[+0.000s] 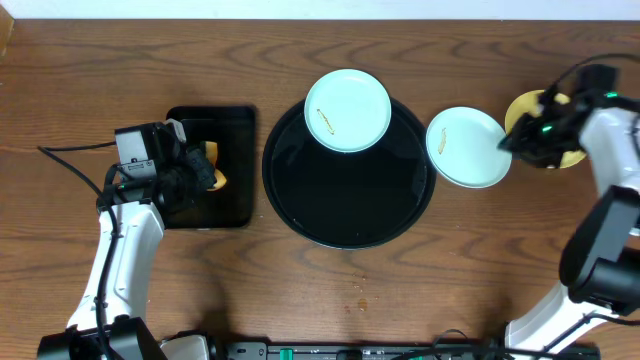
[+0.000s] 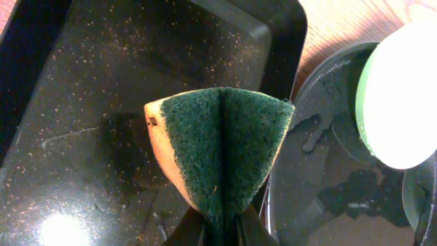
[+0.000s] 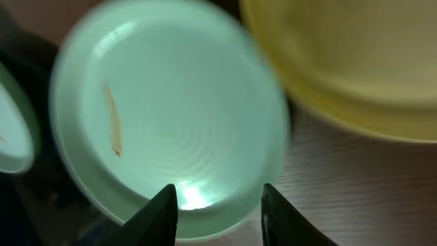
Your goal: Clean dirty plates on tray and stack at the side
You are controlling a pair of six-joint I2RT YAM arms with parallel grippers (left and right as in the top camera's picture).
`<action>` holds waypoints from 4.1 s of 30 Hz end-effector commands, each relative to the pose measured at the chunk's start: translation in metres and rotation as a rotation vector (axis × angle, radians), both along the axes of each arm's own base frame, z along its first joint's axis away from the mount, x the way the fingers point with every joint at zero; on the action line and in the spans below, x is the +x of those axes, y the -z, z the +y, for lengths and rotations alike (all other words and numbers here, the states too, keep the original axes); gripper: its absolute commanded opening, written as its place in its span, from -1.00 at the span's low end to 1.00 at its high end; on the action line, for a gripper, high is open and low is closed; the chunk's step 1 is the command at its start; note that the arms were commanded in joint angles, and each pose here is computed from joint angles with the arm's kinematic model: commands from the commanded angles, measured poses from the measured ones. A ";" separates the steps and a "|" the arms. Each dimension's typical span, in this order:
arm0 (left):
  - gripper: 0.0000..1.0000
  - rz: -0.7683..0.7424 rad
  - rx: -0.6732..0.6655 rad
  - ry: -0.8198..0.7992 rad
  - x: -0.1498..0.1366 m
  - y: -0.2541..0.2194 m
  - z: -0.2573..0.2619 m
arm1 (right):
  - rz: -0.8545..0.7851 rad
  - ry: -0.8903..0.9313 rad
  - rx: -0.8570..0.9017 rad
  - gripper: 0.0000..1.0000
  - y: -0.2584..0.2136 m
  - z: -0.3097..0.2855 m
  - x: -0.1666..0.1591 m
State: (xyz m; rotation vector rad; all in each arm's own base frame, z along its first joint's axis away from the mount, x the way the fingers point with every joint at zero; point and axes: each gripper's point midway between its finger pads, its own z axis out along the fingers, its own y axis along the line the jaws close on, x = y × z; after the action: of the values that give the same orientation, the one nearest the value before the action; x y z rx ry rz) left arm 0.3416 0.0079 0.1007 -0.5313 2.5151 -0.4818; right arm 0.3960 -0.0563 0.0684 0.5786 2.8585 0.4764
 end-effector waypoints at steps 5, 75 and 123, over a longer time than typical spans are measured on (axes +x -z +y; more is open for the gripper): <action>-0.85 0.003 0.008 0.013 -0.001 0.002 0.001 | 0.058 0.082 -0.107 -0.28 0.049 -0.002 -0.015; -0.85 0.002 0.026 0.019 -0.001 0.003 0.003 | -0.182 -0.055 -0.095 -0.98 -0.008 0.028 0.011; -0.85 -0.170 0.136 0.520 0.014 0.003 -0.137 | -0.038 -0.361 -0.430 -0.98 0.048 0.211 -0.060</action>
State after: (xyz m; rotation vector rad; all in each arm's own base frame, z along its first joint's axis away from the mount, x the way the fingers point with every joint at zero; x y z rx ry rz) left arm 0.3595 -0.1122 0.0992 0.1928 2.4732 -0.5043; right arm 0.3414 0.1581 0.0284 -0.0625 2.8902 -0.0600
